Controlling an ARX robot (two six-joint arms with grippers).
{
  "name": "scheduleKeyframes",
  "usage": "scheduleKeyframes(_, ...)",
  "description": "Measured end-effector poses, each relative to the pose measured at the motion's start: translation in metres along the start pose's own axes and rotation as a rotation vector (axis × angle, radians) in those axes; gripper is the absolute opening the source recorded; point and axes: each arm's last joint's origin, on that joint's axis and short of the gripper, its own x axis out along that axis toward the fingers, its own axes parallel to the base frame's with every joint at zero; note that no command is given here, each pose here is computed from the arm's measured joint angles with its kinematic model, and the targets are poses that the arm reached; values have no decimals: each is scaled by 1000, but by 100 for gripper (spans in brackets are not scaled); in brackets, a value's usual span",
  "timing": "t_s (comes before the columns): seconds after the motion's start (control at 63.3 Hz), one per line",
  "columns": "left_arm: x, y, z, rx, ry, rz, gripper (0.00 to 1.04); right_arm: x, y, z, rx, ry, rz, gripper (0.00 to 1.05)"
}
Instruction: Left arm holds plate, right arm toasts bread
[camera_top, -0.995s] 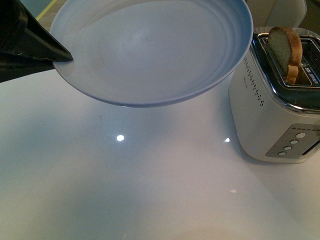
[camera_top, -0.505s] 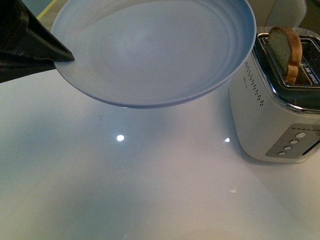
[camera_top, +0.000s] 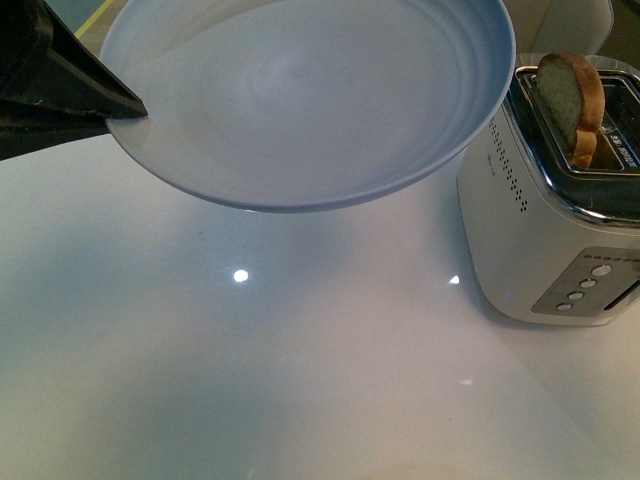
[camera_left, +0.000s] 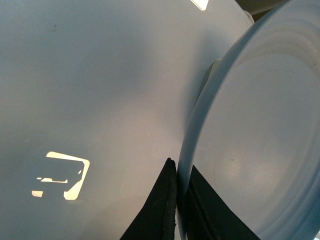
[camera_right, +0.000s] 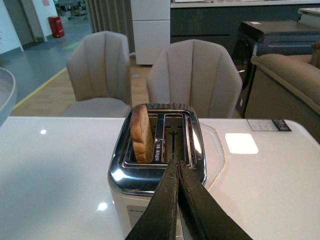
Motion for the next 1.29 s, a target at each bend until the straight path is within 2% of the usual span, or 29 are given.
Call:
scheduleKeyframes(0.3,0,0,0,2,0,-2,3,0,0,0,0,0,0,57)
scheduleKeyframes(0.363,0,0,0,2,0,-2,3,0,0,0,0,-1,0,71)
scheduleKeyframes(0.521,0,0,0,2,2,-2,3,0,0,0,0,-1,0,97)
scheduleKeyframes(0.695,1,3,-2,0,7,3,3,0,0,0,0,-1,0,96)
scheduleKeyframes(0.916,-2,18,9,4,-16,3,3,0,0,0,0,-1,0,96)
scheduleKeyframes(1.089,-2,48,19,0,-36,28,3,0,0,0,0,-1,0,96)
scheduleKeyframes(1.295,-4,104,29,-33,-55,70,3,0,0,0,0,-1,0,96)
